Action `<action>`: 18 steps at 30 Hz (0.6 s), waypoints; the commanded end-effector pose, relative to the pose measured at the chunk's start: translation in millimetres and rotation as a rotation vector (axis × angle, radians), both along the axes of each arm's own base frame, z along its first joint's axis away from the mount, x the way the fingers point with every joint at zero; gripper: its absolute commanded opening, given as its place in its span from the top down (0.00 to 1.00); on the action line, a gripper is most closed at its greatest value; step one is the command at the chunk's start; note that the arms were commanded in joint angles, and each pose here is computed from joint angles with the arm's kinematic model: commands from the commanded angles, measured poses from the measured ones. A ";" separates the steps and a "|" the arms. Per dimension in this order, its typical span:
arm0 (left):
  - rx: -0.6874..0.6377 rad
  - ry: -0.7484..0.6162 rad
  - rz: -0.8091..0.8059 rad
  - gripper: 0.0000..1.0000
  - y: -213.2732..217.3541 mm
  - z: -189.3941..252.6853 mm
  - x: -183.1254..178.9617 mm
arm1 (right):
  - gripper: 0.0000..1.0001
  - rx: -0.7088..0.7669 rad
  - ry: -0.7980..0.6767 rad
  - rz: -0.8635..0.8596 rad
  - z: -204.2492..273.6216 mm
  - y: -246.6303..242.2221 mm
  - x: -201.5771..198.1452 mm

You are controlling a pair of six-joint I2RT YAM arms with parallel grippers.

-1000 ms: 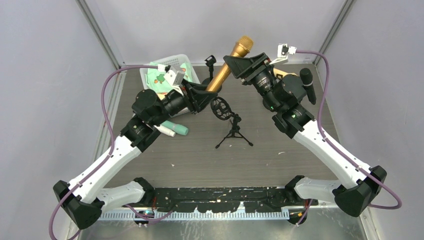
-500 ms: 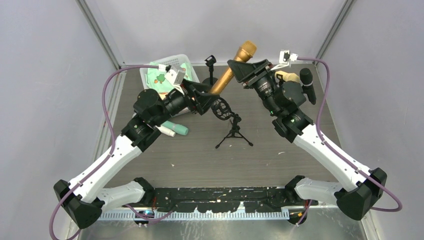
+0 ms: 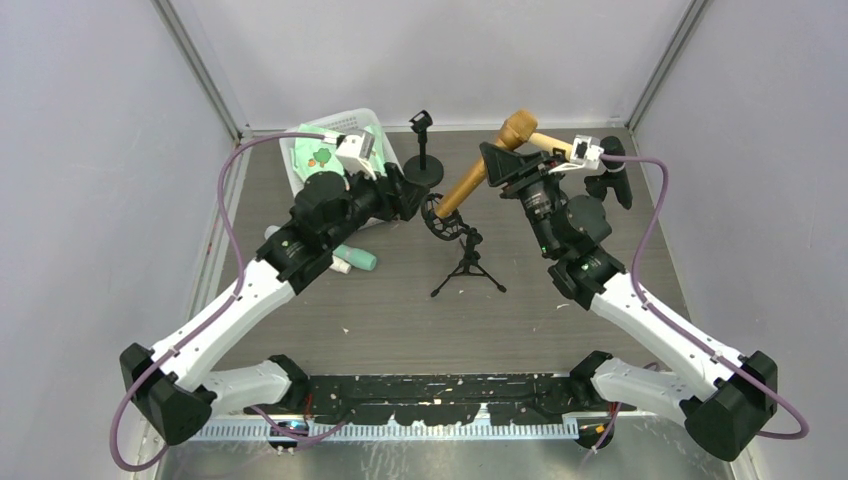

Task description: Attach the microphones to the stand

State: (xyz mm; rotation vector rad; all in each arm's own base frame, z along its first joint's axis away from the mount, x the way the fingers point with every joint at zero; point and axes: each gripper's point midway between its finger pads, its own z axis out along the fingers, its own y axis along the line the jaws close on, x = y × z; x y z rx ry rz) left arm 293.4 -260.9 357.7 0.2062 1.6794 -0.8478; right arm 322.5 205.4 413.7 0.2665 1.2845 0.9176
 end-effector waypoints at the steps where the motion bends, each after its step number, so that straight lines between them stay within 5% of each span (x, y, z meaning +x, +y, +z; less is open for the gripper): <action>1: 0.009 0.066 0.081 0.34 5.6 -3.6 13.1 | 0.99 0.054 -0.149 -0.072 31.7 -21.5 -9.4; 18: 0.045 0.172 0.037 0.54 -12.6 -43.4 19.4 | 0.99 -0.028 -0.220 -0.074 14.9 -16.8 -9.8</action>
